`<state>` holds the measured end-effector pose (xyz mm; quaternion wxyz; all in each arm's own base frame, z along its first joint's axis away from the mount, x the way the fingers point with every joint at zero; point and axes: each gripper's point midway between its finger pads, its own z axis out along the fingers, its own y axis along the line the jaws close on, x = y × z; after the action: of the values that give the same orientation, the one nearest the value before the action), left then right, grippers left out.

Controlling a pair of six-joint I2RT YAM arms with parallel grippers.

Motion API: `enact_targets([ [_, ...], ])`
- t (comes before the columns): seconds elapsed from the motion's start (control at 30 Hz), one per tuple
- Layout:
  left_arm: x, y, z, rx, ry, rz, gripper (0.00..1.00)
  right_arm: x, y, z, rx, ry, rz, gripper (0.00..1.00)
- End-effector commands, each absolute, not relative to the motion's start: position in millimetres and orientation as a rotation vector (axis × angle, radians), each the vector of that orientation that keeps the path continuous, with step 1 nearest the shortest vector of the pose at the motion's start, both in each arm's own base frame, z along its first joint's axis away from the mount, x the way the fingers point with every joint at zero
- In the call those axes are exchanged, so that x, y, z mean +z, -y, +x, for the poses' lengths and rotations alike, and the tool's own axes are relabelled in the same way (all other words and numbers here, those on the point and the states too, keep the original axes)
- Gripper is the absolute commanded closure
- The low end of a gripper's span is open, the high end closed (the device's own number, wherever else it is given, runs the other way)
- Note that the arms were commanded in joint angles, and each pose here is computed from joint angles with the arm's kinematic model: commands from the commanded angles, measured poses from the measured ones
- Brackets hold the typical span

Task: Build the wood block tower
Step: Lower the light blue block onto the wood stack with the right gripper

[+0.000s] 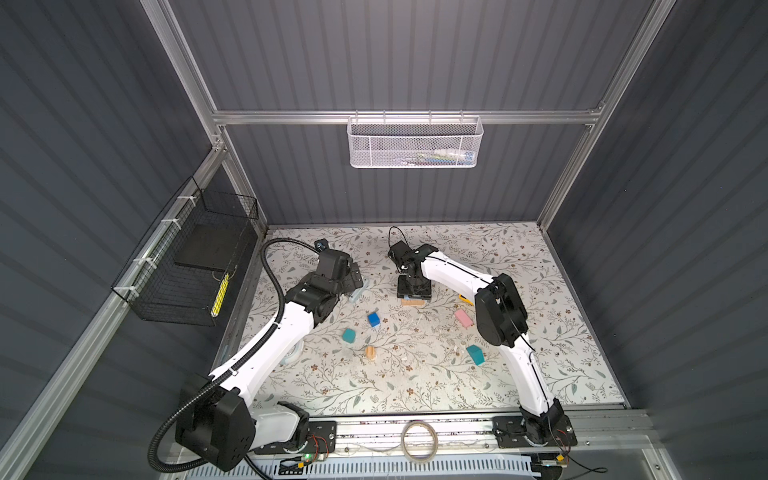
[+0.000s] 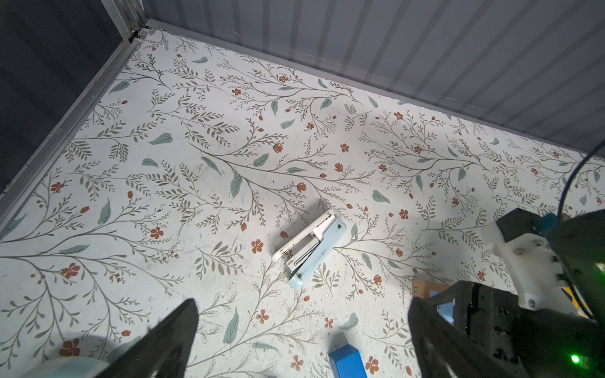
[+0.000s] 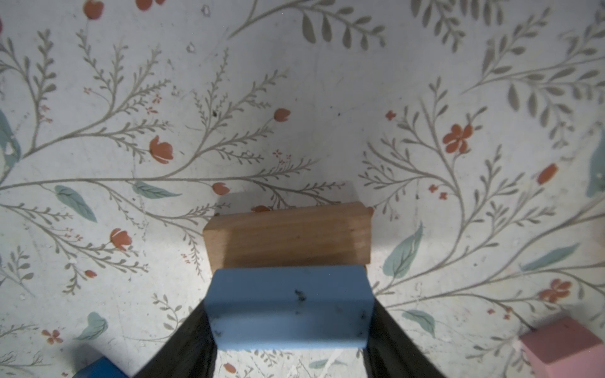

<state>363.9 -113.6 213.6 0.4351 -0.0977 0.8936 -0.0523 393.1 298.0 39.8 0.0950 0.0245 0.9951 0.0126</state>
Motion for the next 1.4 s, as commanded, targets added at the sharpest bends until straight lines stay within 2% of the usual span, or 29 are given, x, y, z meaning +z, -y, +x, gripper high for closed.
enact_targets([
  [0.0, 212.8, 112.3, 365.0, -0.127, -2.23, -0.235, 0.0, 34.2, -296.3, 397.9, 0.025, -2.955, 0.103, 0.38],
  [1.37, 211.3, 109.7, 364.9, -0.132, -2.235, -0.242, 0.0, 31.6, -295.4, 397.5, 0.006, -2.969, 0.1, 0.29],
])
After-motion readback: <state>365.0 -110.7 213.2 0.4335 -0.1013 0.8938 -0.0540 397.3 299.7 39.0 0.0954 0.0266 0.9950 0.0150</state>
